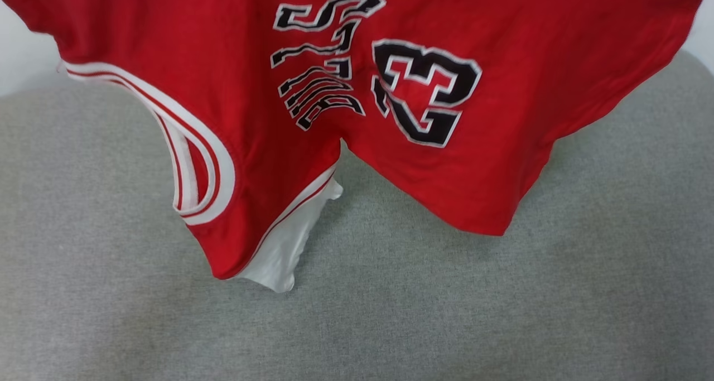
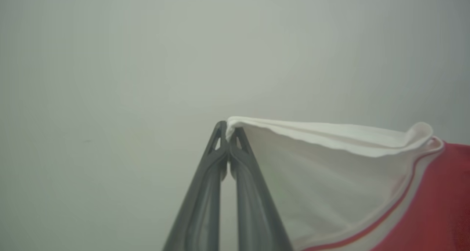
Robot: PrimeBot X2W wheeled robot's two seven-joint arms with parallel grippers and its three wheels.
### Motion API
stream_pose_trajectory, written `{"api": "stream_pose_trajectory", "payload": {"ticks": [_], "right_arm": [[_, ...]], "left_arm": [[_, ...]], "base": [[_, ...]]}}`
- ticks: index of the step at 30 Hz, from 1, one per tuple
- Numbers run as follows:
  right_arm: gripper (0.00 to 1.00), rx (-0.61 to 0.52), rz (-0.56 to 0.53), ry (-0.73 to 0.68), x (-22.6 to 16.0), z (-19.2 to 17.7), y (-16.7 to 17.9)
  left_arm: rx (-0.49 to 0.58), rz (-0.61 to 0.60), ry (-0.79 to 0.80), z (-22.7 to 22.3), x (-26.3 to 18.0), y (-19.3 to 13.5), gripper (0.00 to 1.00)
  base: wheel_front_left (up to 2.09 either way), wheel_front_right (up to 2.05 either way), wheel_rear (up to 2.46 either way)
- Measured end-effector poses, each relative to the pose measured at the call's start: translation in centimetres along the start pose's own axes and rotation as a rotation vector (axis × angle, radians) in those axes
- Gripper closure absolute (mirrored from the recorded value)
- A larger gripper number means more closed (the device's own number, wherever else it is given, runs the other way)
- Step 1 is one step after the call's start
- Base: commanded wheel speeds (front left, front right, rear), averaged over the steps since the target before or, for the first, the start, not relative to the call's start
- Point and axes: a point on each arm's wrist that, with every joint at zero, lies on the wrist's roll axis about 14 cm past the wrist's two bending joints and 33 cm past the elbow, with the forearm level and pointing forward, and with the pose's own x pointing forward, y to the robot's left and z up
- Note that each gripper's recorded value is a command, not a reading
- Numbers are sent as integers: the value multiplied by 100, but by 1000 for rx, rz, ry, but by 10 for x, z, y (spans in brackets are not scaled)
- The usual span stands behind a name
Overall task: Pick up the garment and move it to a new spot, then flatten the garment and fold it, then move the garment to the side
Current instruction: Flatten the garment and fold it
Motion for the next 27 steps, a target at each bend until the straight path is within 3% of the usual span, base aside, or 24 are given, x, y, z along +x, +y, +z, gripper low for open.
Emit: {"api": "stream_pose_trajectory", "payload": {"ticks": [10,19,27], "right_arm": [[100,-52,-85,-44,45,-8,-27],[100,-123,-154,-12,131,-47,-54],[100,-111,-216,-106,207,-55,-68]], "left_arm": [[82,-76,57,-54,50,10,100],[161,-132,138,-144,108,20,100],[239,-99,86,-179,169,28,100]], "base": [[0,0,0],[0,0,0],[0,0,0]]}}
